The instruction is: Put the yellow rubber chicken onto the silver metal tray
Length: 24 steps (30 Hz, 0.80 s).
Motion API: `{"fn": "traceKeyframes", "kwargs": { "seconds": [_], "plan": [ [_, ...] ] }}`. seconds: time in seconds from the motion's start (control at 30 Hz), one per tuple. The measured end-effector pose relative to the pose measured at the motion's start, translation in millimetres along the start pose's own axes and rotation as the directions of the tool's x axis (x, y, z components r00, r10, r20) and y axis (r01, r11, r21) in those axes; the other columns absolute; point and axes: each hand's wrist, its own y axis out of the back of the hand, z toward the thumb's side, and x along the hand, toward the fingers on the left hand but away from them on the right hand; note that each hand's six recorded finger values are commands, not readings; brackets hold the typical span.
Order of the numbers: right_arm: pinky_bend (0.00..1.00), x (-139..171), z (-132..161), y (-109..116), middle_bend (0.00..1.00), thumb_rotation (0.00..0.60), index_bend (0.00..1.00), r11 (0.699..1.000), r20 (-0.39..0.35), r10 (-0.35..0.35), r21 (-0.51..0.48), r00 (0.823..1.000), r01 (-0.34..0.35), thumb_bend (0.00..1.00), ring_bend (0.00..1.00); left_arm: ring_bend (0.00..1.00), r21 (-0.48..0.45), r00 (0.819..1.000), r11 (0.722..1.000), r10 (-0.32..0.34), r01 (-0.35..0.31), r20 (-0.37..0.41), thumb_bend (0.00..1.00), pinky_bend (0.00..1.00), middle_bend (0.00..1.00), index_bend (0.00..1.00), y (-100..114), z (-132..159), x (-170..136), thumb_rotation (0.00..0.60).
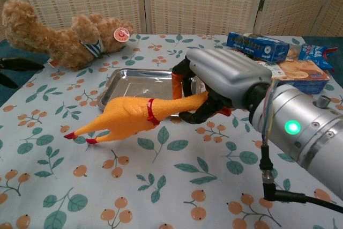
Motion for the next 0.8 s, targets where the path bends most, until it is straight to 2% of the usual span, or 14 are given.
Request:
{"fn": "traceKeyframes", "kwargs": {
  "seconds": [0.1, 0.23, 0.5, 0.67, 0.8],
  "plan": [
    [0.73, -3.0, 8.5, 4.5, 0.56, 0.6, 0.89, 1.0, -0.012, -0.015, -0.02, 1.0, 0.014, 0.35, 0.57, 0.0, -0.036, 0.997, 0.997, -0.075, 0.074, -0.026, 0.3, 0.15, 0.0, 0.0, -9.2, 0.6, 11.1, 0.6],
    [0.73, -4.2, 19.0, 10.0, 0.57, 0.6, 0.89, 0.999, -0.031, -0.034, -0.044, 0.999, 0.033, 0.35, 0.57, 0.0, -0.091, 0.989, 0.988, -0.133, 0.127, -0.063, 0.3, 0.15, 0.0, 0.0, -16.6, -3.8, 26.0, 0.6],
    [0.73, -5.0, 32.3, 11.1, 0.57, 0.6, 0.89, 0.997, -0.053, -0.042, -0.067, 0.998, 0.038, 0.35, 0.57, 0.0, -0.208, 0.991, 0.973, -0.118, 0.102, -0.065, 0.3, 0.15, 0.0, 0.0, -21.2, 1.0, 57.2, 0.6],
    [0.73, -6.9, 37.8, 10.2, 0.57, 0.6, 0.89, 0.995, -0.057, -0.045, -0.092, 0.997, 0.04, 0.35, 0.57, 0.0, -0.245, 0.991, 0.964, -0.125, 0.108, -0.056, 0.29, 0.15, 0.0, 0.0, -23.4, 6.0, 66.4, 0.6],
    [0.73, -7.8, 40.4, 10.3, 0.57, 0.6, 0.89, 0.993, -0.06, -0.052, -0.108, 0.997, 0.045, 0.35, 0.57, 0.0, -0.273, 0.988, 0.954, -0.144, 0.124, -0.056, 0.3, 0.21, 0.0, 0.0, -27.8, 10.4, 72.3, 0.6]
  ]
}}
